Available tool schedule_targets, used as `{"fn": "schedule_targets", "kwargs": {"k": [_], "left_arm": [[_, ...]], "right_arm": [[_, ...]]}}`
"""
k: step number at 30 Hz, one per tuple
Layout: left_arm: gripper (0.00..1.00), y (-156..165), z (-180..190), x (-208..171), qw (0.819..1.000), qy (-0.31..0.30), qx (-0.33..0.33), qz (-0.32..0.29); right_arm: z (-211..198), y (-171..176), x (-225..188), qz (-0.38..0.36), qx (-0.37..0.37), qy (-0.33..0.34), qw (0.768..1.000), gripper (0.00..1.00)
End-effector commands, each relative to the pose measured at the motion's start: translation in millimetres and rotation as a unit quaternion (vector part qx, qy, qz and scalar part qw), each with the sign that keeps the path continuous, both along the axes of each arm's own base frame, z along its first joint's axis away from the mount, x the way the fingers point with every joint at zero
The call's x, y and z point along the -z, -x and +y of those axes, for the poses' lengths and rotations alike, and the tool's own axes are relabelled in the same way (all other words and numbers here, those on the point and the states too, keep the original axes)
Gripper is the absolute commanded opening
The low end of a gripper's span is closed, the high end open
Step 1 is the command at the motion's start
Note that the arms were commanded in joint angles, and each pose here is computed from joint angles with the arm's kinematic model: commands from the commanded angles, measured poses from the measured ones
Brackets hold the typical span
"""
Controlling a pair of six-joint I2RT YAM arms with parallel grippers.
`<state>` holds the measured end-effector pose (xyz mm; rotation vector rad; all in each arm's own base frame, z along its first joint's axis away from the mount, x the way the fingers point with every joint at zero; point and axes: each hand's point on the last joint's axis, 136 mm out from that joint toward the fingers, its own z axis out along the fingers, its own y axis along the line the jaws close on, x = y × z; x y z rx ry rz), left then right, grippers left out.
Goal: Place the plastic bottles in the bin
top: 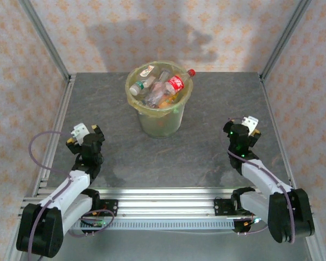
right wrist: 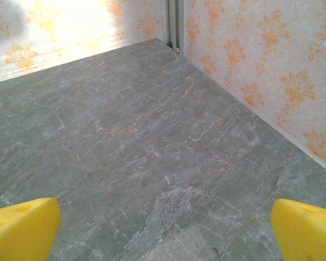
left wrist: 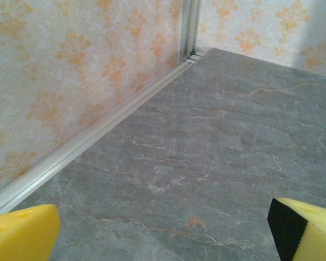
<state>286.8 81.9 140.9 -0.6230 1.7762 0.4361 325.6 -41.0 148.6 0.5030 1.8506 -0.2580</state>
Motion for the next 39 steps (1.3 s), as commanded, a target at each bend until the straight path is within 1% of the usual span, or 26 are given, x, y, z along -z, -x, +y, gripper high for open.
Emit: {"fn": "schedule_targets", "kwargs": {"k": [1, 9, 17, 22, 29, 33, 34, 37, 39], "left_arm": [[1.0, -15, -6, -7, 0.999, -0.009, 0.029, -0.024], [1.0, -44, -14, 0, 0.998, -0.017, 0.052, -0.018], [1.0, -60, -18, 10, 0.997, -0.031, 0.066, -0.001], [1.0, -77, -22, 22, 0.995, -0.032, 0.088, 0.017], [1.0, -84, -32, 30, 0.992, -0.027, 0.123, 0.029], [1.0, -94, -36, 42, 0.989, -0.024, 0.138, 0.056], [1.0, -95, -35, 41, 0.989, -0.026, 0.138, 0.046], [1.0, -96, -35, 41, 0.989, -0.024, 0.137, 0.05], [1.0, -96, -35, 40, 0.989, -0.025, 0.137, 0.048]], "right_arm": [[4, -10, -6, -0.033, -0.022, 0.002, 0.999, 0.99], [4, -25, 4, -0.041, -0.043, 0.004, 0.998, 0.99], [0, -40, 25, -0.026, -0.055, 0.009, 0.998, 0.99], [1, -49, 35, -0.015, -0.066, 0.004, 0.998, 0.99], [3, -54, 51, -0.008, -0.077, 0.002, 0.997, 0.99], [4, -58, 55, 0.003, -0.081, 0.001, 0.997, 0.99], [5, -59, 54, 0.001, -0.084, 0.001, 0.997, 0.99], [6, -66, 57, 0.023, -0.086, 0.0, 0.996, 0.99], [7, -65, 58, 0.022, -0.087, 0.0, 0.996, 0.99]]}}
